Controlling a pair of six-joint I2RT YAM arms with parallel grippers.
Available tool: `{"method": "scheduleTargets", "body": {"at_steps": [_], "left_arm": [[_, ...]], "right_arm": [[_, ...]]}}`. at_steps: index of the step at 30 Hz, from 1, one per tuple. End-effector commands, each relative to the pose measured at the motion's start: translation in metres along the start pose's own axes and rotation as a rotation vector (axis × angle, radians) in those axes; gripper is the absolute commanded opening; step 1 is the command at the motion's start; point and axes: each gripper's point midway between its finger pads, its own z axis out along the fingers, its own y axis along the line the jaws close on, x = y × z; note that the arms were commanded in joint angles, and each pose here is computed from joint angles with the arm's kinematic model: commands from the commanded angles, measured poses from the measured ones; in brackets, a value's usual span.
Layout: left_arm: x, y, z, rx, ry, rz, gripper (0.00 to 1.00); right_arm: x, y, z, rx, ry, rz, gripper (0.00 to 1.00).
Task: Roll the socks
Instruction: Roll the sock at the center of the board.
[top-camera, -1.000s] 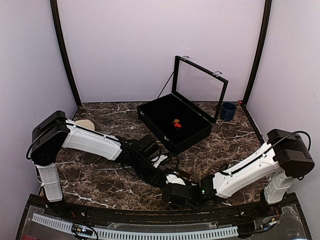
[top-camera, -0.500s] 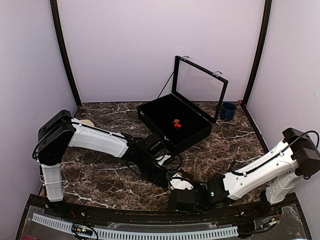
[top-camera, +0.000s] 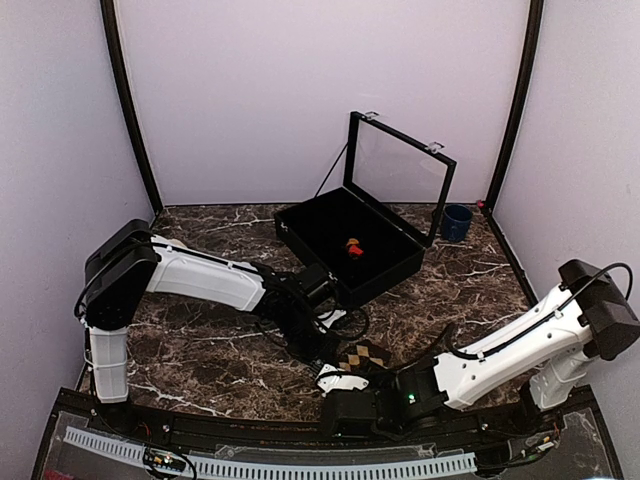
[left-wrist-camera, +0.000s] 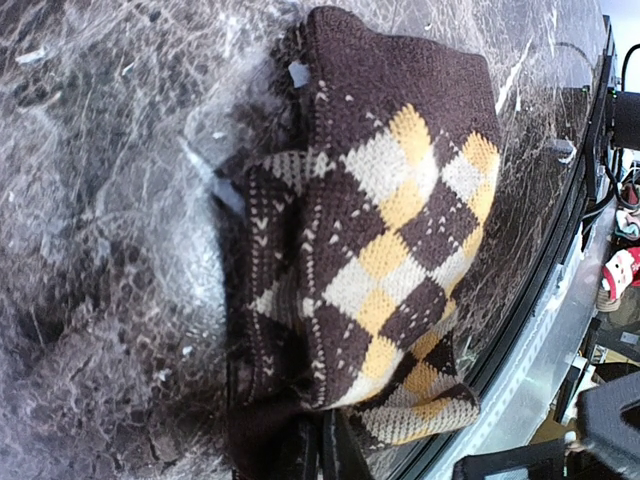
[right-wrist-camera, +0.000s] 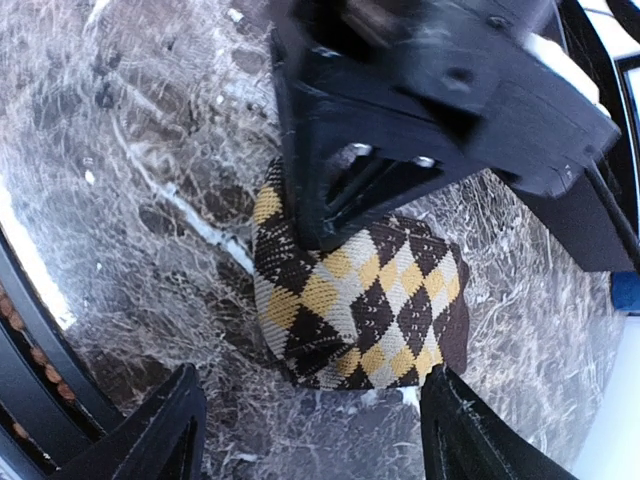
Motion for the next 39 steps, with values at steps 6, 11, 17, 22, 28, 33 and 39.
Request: {"method": "scheduleTargets", "body": {"at_steps": [6, 11, 17, 22, 28, 33, 39], "left_arm": [[0.046, 0.044, 0.025, -0.147, 0.170, -0.065, 0.04], [0.045, 0.044, 0.026, -0.147, 0.173, -0.063, 0.04], [0.045, 0.044, 0.027, -0.144, 0.176, -0.064, 0.04], [0.045, 0.044, 0.028, -0.145, 0.181, -0.065, 0.04], [0.045, 0.044, 0.028, -0.145, 0.185, -0.067, 0.04], [0.046, 0.044, 0.029, -0.145, 0.189, -0.069, 0.04], [0.045, 0.044, 0.029, -0.145, 0.189, -0.071, 0.04]], "right_arm": [[-0.004, 0.000, 0.019, 0.010, 0.025, -0.128, 0.70], [0.000, -0.003, 0.028, 0.013, 0.050, -0.164, 0.70], [0.006, -0.003, 0.034, -0.006, 0.074, -0.209, 0.70], [0.010, -0.002, 0.038, -0.017, 0.089, -0.252, 0.70], [0.014, -0.001, 0.043, -0.037, 0.100, -0.278, 0.70], [0.017, 0.000, 0.048, -0.055, 0.113, -0.304, 0.69], [0.027, 0.003, 0.052, -0.083, 0.141, -0.317, 0.60]]}}
